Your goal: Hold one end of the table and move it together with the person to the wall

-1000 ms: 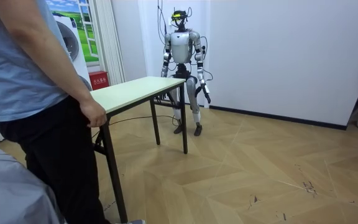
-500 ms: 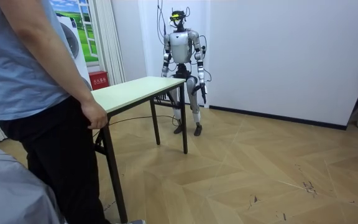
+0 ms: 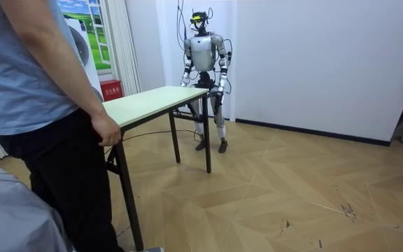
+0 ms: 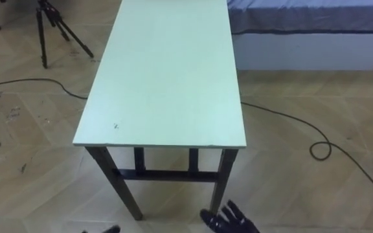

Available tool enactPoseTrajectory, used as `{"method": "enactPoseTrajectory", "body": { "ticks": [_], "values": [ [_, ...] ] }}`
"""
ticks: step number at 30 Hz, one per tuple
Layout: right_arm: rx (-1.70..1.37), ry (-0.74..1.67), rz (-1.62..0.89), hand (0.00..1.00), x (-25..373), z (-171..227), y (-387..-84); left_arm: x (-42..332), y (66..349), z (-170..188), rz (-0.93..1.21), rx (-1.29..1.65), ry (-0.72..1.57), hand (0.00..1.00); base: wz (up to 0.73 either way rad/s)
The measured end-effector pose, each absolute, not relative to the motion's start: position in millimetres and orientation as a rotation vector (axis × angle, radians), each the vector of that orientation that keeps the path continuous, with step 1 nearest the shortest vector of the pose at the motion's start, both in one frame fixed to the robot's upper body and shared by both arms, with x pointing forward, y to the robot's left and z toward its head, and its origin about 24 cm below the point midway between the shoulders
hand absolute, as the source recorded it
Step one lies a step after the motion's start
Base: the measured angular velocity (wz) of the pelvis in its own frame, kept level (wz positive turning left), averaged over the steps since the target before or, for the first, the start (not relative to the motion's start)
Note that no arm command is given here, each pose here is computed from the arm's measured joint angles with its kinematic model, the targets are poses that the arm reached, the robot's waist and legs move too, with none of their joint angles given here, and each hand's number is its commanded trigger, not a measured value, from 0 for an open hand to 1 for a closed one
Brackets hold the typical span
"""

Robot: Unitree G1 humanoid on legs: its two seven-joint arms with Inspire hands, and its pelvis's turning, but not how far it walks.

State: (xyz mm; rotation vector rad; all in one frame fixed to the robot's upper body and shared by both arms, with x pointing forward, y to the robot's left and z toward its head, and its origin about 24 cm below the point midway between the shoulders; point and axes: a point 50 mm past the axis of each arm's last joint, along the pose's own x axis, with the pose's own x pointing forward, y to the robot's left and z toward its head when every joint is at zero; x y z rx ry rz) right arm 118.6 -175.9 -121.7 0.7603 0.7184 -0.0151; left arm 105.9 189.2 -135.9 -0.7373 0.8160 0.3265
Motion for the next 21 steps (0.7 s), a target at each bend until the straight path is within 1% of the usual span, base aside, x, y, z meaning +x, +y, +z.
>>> {"method": "enactPoseTrajectory", "body": {
  "ticks": [4,9,16,21],
  "values": [
    [0.816,0.704,0.055,0.0,121,-115,-159,120,173,-123,0.239,-0.82,0.745,0.0,-0.02],
    [0.86,0.607,0.125,0.0,135,-95,-150,133,157,-103,0.132,-0.866,0.664,0.0,0.0],
    [0.875,0.552,0.159,0.0,149,-83,-148,147,152,-93,0.08,-0.872,0.617,0.0,0.01],
    [0.899,0.512,0.177,0.0,159,-74,-148,161,149,-79,0.026,-0.876,0.565,0.0,0.0]
  ]
}}
